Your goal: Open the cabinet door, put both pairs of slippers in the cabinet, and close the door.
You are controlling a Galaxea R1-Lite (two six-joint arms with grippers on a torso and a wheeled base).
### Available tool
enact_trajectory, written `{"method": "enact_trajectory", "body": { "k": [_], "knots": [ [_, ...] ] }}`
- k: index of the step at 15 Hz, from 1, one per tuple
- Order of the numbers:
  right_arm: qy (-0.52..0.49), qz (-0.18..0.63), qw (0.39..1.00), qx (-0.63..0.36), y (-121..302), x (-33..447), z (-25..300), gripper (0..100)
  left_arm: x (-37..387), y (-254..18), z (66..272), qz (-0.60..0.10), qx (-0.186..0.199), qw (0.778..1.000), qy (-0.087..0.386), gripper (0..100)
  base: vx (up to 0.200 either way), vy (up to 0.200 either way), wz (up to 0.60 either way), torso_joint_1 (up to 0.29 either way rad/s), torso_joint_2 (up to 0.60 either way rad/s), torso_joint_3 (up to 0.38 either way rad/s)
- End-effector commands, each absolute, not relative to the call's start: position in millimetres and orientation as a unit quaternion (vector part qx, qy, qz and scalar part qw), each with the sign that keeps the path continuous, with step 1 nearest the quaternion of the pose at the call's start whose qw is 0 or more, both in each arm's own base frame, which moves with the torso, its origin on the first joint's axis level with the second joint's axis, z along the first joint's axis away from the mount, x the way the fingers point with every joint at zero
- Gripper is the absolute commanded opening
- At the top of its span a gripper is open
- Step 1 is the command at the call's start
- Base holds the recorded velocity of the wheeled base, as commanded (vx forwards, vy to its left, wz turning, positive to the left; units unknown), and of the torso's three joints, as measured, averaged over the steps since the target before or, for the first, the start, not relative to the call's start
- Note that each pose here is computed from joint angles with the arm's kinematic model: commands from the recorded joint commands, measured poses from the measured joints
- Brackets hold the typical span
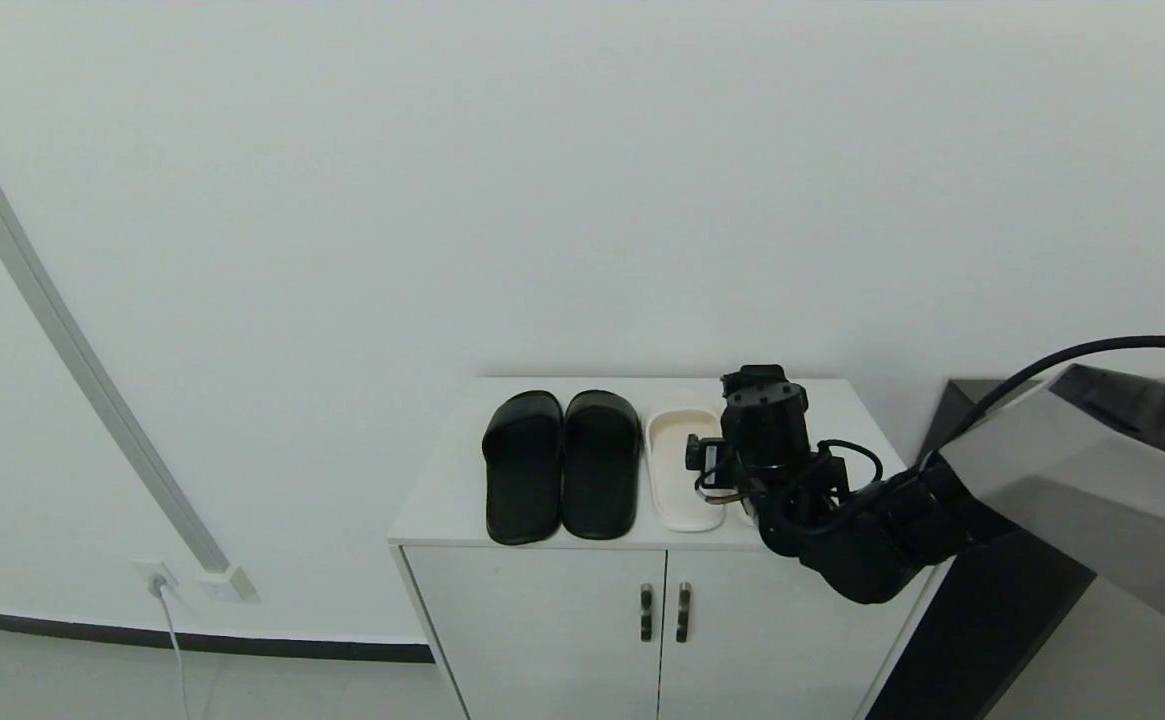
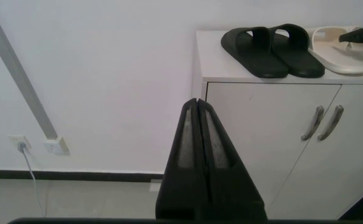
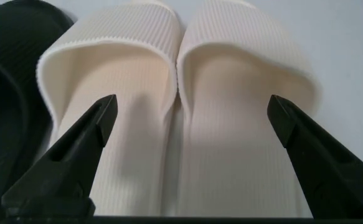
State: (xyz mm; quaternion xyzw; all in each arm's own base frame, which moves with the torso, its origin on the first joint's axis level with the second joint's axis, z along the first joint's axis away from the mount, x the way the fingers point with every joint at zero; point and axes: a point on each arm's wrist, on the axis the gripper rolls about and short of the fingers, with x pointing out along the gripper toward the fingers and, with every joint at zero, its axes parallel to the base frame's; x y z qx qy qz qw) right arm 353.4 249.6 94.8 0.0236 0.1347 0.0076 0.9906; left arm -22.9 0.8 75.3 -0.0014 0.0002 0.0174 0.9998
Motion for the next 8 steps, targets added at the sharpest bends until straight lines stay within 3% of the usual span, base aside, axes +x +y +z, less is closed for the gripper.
{"method": "enact_trajectory", "body": {
  "k": [1,8],
  "knots": [
    [0.134,0.004,0.991,0.012,253.7,371.1,81.8,100,-22.8,0.8,75.3,0.018,-0.002,1.0,0.001,0,0.0,0.0,0.0,0.0,0.0,0.0],
    [0.121,0.001,0.993,0.01,262.8,406.0,79.9,100,-22.8,0.8,75.3,0.018,-0.002,1.0,0.001,0,0.0,0.0,0.0,0.0,0.0,0.0]
  ]
}}
